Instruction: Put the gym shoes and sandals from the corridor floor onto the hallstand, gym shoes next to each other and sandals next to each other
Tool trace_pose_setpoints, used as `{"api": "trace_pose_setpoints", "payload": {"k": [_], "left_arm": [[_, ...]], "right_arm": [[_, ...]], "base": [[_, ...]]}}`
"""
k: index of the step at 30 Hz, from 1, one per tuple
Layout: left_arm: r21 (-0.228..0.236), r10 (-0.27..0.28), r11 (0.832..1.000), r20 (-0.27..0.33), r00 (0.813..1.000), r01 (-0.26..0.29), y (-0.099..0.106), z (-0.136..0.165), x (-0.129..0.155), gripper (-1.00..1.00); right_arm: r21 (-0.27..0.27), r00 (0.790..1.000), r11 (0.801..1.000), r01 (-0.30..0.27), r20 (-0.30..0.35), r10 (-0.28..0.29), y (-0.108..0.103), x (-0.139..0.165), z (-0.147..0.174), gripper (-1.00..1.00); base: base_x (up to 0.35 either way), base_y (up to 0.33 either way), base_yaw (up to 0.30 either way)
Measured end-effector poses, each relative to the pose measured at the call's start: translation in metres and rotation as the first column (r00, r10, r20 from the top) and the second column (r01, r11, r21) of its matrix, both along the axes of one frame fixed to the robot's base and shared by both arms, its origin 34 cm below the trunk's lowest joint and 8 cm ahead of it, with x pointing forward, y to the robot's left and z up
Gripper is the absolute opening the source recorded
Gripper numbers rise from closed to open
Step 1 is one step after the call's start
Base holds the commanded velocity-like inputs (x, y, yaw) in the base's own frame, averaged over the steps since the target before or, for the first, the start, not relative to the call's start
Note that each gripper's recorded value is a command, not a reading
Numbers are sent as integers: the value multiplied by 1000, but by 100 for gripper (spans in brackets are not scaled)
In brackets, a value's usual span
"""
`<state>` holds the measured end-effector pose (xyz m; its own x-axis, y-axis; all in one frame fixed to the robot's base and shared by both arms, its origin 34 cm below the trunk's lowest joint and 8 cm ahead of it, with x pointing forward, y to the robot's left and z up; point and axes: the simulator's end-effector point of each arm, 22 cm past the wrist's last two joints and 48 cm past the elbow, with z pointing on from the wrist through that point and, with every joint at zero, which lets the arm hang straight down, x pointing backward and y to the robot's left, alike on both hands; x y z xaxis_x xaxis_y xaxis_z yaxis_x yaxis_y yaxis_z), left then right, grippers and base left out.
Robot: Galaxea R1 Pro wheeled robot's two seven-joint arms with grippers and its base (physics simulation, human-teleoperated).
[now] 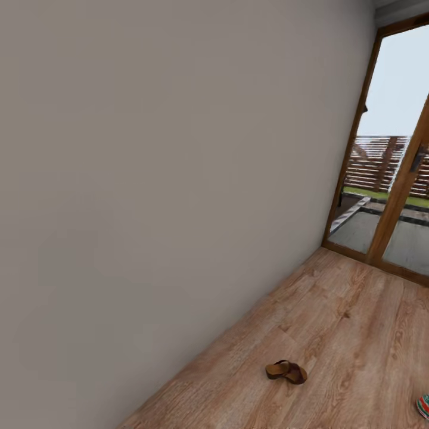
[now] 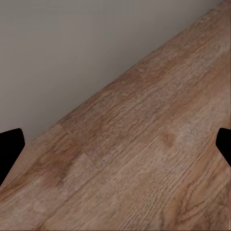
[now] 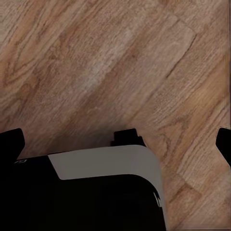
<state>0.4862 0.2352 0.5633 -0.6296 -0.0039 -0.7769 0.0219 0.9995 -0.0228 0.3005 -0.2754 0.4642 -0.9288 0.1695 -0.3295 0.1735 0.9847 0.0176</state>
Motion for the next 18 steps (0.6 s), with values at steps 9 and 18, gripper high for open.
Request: {"api": "trace_pose_setpoints", "payload": {"k": [9, 18], "left_arm": [[-13, 0, 1000, 98, 995, 1, -10, 37, 67, 100], [-16, -8, 1000, 112, 994, 10, -14, 85, 154, 100]], "right_arm": [[-7, 1000, 1000, 0, 15, 0, -1, 7, 3, 100], [-128, 957, 990, 58, 290, -18, -35, 132, 73, 100]], "base": [[0, 0, -300], [0, 0, -300]]}}
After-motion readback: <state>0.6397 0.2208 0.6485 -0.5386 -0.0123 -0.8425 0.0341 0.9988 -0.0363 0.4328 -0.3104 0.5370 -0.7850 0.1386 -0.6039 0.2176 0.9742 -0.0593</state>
